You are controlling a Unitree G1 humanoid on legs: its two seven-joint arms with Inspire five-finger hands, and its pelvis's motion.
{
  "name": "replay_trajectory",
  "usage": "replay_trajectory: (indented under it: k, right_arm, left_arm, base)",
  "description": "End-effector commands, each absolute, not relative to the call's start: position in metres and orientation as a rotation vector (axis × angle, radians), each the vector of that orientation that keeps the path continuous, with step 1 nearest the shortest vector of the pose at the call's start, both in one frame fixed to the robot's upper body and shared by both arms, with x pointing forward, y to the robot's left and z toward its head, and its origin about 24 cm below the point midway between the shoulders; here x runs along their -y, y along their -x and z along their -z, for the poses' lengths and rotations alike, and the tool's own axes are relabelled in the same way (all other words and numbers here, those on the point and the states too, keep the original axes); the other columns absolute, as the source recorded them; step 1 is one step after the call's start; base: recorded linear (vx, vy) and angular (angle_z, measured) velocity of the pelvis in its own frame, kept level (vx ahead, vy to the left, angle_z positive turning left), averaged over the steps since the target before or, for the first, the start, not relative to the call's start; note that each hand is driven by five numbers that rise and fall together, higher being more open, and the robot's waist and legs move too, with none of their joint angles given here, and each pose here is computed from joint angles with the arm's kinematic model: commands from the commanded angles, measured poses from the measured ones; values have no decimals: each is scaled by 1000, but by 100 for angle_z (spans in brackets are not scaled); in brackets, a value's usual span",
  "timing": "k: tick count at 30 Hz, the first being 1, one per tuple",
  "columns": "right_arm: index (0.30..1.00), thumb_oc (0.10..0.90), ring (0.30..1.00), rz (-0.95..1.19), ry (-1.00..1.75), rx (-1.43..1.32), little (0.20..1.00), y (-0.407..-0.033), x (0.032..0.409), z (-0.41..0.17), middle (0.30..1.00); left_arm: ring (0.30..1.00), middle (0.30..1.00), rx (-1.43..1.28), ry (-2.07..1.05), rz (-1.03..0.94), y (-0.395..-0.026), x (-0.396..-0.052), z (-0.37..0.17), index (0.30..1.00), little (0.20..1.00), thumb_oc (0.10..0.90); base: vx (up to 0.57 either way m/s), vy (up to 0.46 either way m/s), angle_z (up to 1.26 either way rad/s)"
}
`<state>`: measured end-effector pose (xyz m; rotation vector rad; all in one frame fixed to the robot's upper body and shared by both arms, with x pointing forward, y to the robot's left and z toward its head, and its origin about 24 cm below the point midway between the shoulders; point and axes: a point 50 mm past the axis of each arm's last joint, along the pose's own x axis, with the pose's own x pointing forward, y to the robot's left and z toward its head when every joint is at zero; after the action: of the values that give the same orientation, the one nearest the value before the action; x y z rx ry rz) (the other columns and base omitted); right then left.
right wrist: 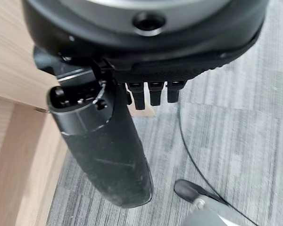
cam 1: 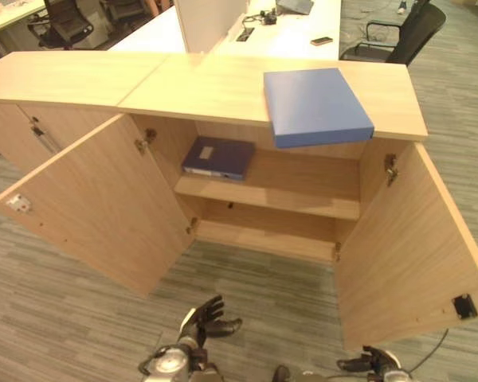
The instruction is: Put the empty folder in the office cabinet
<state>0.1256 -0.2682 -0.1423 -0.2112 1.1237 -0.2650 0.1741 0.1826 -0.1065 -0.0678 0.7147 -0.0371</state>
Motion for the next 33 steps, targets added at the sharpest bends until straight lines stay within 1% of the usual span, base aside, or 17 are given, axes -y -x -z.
replay_trajectory:
  k: [1,6,9,12,13,14,16,17,19,21,22,24,26,27,29,32,33]
  right_arm:
    - [900,800,900,274,263,-1141,900,-118,282,140,900]
    - [900,800,900,247,277,-1173,900,-110,276,145,900]
    - [900,800,900,255,253,-1178,900,-107,272,147,900]
    - [900,800,900,255,221,-1177,900,-107,263,150,900]
    - [900,800,900,257,199,-1168,900,-109,259,150,900]
    - [900,800,900,256,199,-1169,900,-109,259,150,900]
    - [900,800,900,258,172,-1150,900,-113,254,150,900]
    - [900,800,900,253,153,-1141,900,-113,250,151,900]
    - [900,800,900,250,144,-1141,900,-113,247,152,900]
    - [900,800,900,247,124,-1146,900,-110,243,154,900]
    - [900,800,900,246,123,-1146,900,-111,242,154,900]
    - [900,800,900,247,109,-1148,900,-109,238,155,900]
    - [900,800,900,246,98,-1146,900,-111,232,157,900]
    - [900,800,900,246,97,-1145,900,-111,232,157,900]
    - [900,800,900,245,92,-1145,900,-112,228,157,900]
    - [900,800,900,232,107,-1149,900,-113,224,158,900]
    - [900,800,900,233,106,-1149,900,-113,224,158,900]
  left_arm:
    - [900,900,-574,17,17,-191,-197,83,900,900,800]
    - [900,900,-598,5,14,-187,-197,88,900,900,800]
    - [900,900,-563,3,-6,-190,-200,82,900,900,800]
    - [900,900,-369,30,-56,-211,-206,46,900,900,800]
    - [900,900,-263,54,-83,-219,-208,25,900,900,800]
    - [900,900,-264,54,-83,-218,-208,25,900,900,800]
    - [900,900,-122,15,-104,-227,-215,-5,900,900,800]
    - [900,900,0,-56,-128,-232,-221,-31,900,900,800]
    - [900,900,47,-91,-134,-232,-223,-42,900,900,800]
    - [900,900,238,-248,-175,-236,-231,-84,900,900,800]
    - [900,900,238,-251,-177,-236,-232,-85,900,900,800]
    - [900,900,393,-378,-238,-236,-234,-115,900,900,800]
    - [900,900,589,-512,-293,-239,-227,-151,900,900,800]
    - [900,900,591,-515,-294,-239,-227,-151,900,900,800]
    - [900,900,710,-591,-296,-242,-216,-171,900,900,800]
    - [900,900,811,-693,-242,-246,-199,-186,900,900,800]
    - [900,900,812,-694,-242,-246,-199,-186,900,900,800]
  base:
    - [184,69,-7]
    - [171,93,-35]
    - [150,115,-19]
    - [159,136,-10]
    - [88,63,-16]
    - [88,55,-11]
    - [62,41,-3]
    - [68,42,-3]
    - [59,27,-4]
    - [51,22,-2]
    - [30,8,-3]
    - [50,2,-3]
    - [25,-1,-1]
    - [0,0,0]
    - [21,-3,-4]
    - [23,2,-7]
    - [16,8,-9]
